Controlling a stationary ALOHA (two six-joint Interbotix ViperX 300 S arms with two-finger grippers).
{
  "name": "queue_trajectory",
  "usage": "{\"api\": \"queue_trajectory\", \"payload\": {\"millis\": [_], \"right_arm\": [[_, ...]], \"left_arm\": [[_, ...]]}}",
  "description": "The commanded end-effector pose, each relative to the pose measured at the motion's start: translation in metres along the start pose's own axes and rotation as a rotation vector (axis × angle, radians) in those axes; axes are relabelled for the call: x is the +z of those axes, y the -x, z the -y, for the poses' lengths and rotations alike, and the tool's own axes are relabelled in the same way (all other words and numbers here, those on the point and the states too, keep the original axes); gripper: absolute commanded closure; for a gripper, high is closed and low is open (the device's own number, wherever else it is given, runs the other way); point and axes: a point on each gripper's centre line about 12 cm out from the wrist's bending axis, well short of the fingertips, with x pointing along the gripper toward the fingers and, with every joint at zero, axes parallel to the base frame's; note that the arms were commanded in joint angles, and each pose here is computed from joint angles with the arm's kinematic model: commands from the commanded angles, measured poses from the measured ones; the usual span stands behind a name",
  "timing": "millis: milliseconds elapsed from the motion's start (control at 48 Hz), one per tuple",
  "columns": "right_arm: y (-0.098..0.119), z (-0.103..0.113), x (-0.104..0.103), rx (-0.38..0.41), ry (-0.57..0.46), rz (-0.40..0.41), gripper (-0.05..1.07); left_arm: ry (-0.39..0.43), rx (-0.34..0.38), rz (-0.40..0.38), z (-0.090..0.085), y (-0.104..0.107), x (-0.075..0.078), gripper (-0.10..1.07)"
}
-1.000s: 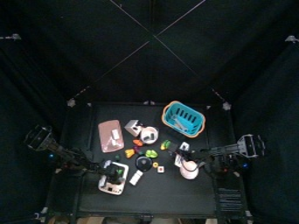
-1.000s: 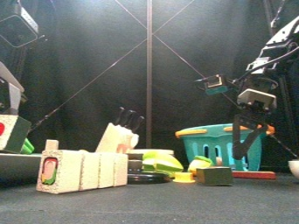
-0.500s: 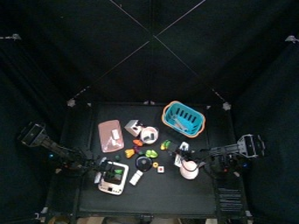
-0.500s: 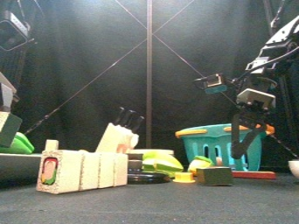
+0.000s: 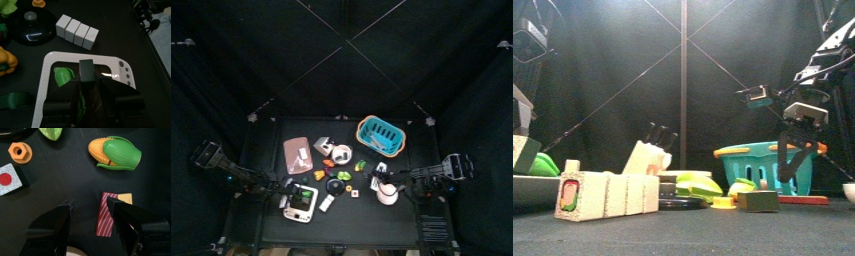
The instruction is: Place sushi piece on stove
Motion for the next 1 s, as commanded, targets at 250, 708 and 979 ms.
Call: {"api": "queue_trajectory", "payload": {"millis": [250, 708, 979], "right_arm": [[0.003, -0.001, 0.009, 0.009, -0.006, 0.026, 0.15], [0.005, -0.003, 0.014, 0.015, -0.01, 0.038, 0.15], [0.018, -0.026, 0.029, 0.066, 0.045, 0.097, 0.15]], "left_arm": [[-0.001, 0.001, 0.017, 0.0, -0.001, 0.006, 0.18], [-0.01, -0.004, 0.031, 0.002, -0.002, 0.011, 0.18], [-0.016, -0.005, 0.08, 0.002, 0.0, 0.019, 0.18]]}}
